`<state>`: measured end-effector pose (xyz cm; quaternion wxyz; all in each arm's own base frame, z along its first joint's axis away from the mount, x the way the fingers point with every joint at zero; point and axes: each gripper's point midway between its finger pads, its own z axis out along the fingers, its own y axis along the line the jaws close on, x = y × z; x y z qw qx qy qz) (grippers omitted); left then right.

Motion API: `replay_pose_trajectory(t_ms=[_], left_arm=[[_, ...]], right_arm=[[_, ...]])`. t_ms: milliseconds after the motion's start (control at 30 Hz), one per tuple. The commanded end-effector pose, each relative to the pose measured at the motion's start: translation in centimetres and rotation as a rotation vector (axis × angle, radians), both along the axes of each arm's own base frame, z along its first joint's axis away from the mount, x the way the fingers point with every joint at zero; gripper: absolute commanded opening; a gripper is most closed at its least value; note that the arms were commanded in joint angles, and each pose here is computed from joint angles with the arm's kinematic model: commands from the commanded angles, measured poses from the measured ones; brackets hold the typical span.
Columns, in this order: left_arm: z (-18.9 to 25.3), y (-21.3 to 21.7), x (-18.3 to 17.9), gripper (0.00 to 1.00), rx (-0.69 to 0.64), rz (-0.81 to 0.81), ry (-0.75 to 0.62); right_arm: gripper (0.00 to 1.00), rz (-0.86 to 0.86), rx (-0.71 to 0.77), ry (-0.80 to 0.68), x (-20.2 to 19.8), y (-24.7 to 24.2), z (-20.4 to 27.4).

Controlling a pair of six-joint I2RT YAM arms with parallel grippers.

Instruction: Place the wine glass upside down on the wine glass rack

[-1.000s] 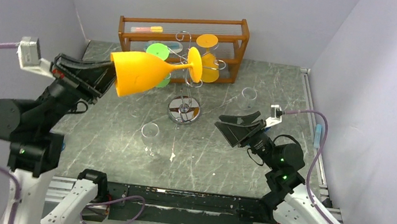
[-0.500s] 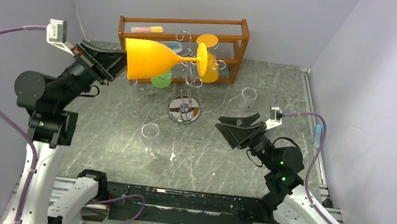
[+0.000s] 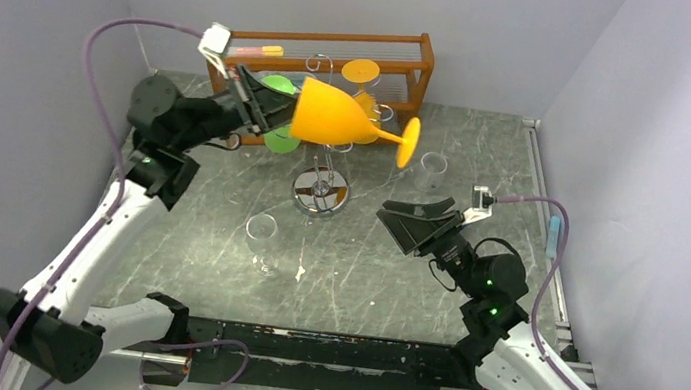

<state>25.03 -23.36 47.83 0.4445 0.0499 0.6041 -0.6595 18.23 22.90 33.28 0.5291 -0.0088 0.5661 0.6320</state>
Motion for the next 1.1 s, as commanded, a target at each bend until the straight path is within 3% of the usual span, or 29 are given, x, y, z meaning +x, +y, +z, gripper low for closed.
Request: replay_pose_trajectory(t_ms=[0, 367, 733, 867, 1067], left_arm=[[2.1, -2.9, -0.9, 0.05, -0.043, -0.02, -0.114], [2.3, -5.2, -1.5, 0.05, -0.181, 0.197, -0.263], [1.7, -8.6, -5.1, 0.05, -0.2, 0.348, -0.493], [0.6, -9.7, -5.9, 0.05, -0.135, 0.428, -0.541], [0.0, -10.7, -7.1, 0.05, -0.105, 0.465, -0.616]], right_arm=[[0.8, -0.042, 0.01, -0.023, -0.2, -0.8, 0.7], [0.82, -0.036, 0.221, -0.182, -3.5, -3.8, 4.9], [0.82, -0.076, 0.493, -0.051, -1.9, -6.2, 9.2], [0.81, -0.096, 0.613, 0.002, -1.3, -7.7, 10.3], [0.79, -0.141, 0.668, 0.024, -0.9, -8.9, 11.4]])
